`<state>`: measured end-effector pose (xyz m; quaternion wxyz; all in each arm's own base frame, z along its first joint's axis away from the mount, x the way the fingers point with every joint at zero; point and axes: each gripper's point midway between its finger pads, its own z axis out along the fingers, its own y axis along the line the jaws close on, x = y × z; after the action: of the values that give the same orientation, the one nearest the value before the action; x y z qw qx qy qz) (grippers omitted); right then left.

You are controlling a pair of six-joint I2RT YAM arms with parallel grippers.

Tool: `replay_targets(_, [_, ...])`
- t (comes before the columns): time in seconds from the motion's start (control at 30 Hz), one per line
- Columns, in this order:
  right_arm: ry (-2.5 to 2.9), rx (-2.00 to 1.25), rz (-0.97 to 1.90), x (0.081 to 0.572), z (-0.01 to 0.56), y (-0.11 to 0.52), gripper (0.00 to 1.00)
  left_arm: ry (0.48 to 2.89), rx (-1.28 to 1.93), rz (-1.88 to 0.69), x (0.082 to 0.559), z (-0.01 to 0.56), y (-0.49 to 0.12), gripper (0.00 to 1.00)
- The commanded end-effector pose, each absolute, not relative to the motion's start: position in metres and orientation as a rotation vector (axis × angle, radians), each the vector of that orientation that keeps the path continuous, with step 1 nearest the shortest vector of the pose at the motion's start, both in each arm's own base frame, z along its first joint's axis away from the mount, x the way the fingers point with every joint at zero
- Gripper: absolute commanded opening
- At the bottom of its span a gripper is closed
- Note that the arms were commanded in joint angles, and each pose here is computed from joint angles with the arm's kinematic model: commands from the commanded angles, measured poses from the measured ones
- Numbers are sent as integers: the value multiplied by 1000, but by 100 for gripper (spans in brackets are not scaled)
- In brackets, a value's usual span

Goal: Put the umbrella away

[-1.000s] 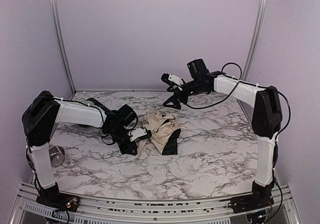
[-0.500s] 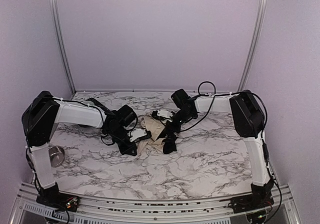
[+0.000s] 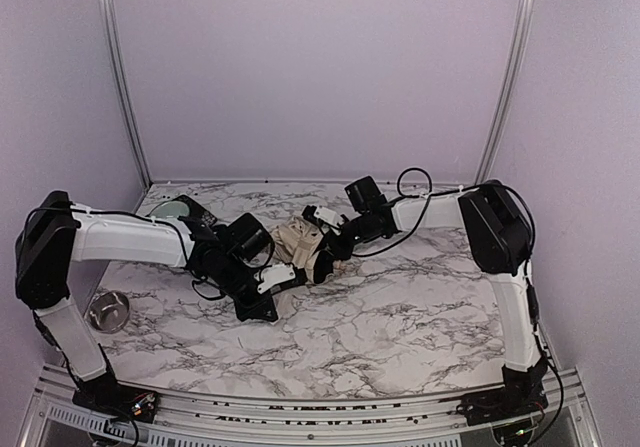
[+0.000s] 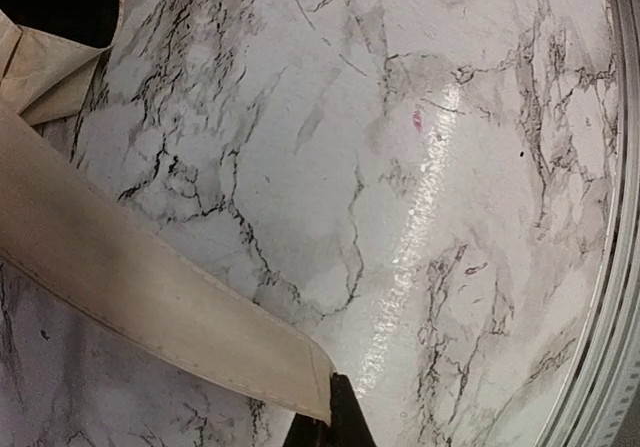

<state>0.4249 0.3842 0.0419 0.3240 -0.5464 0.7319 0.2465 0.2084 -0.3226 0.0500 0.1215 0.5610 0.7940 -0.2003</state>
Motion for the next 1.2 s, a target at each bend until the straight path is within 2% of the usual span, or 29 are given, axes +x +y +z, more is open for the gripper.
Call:
replay_targets(0.0, [2160,-1239,669,432,10,352,0,2333,1635,-699,177,64,-316,0])
replay_targets(0.13, [2070,-969,790,459,74,339,0,2316,1604,-776,169,68,-320,0])
replay_targets(0.27, [1977,-827,893,466,128,333,0,2313,1580,-813,168,71,-324,0])
replay_targets(0.6, [1604,-670,1123,434,286,325,0,2191,1520,-828,173,97,-327,0])
replay_targets(0.83, [1292,-838,1334,354,386,326,0,2115,1435,-817,198,116,-327,0])
replay_targets(1.03, [1057,-1218,1327,242,418,351,0,1961,1332,-796,237,153,-326,0])
replay_targets(1.17, [999,-1331,1352,205,427,347,0,1843,1355,-803,245,178,-326,0])
